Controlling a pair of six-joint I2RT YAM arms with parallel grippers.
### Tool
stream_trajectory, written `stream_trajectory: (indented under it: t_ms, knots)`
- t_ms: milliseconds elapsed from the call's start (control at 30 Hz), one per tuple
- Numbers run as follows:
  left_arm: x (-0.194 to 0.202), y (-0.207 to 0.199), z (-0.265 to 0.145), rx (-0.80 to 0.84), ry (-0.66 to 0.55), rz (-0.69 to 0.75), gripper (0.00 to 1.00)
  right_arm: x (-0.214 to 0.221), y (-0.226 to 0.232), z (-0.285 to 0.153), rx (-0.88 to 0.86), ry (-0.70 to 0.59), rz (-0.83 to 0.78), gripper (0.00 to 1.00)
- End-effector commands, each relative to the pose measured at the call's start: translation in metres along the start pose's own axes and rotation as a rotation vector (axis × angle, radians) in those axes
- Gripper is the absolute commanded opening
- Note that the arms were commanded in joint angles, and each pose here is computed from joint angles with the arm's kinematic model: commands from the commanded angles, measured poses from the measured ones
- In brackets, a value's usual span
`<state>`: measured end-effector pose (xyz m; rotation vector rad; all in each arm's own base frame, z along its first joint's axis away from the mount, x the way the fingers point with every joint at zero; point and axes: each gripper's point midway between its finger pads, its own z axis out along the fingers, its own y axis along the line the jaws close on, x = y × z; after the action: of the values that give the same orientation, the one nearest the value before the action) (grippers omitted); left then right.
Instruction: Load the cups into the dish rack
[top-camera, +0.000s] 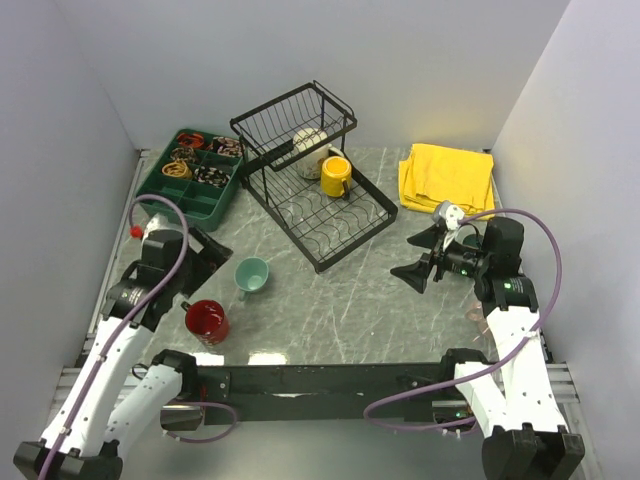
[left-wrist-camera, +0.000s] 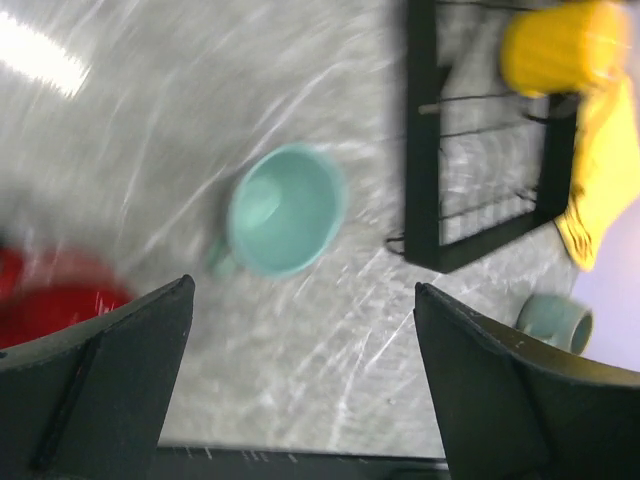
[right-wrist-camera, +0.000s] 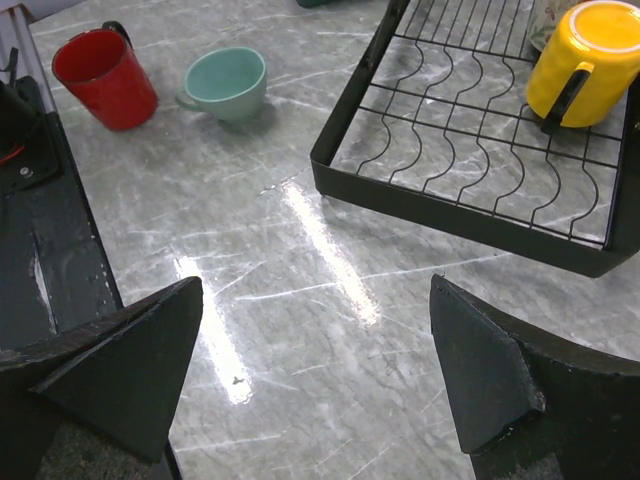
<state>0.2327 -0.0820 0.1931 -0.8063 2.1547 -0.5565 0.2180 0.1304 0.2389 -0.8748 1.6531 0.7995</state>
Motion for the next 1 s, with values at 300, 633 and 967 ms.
stream_trajectory:
  t_ms: [300, 633, 967]
  knots:
    - [0.046, 0.073, 0.000, -0.417, 0.101, -0.404, 0.98, -0.005, -0.003, -0.004, 0.037, -0.017, -0.047, 1.00]
    - [0.051, 0.091, 0.036, -0.545, 0.111, -0.352, 0.93, -0.006, -0.004, -0.007, 0.053, -0.020, -0.053, 1.00]
    - [0.060, 0.118, 0.054, -0.680, 0.138, -0.265, 0.70, -0.007, -0.005, -0.008, 0.066, -0.021, -0.065, 1.00]
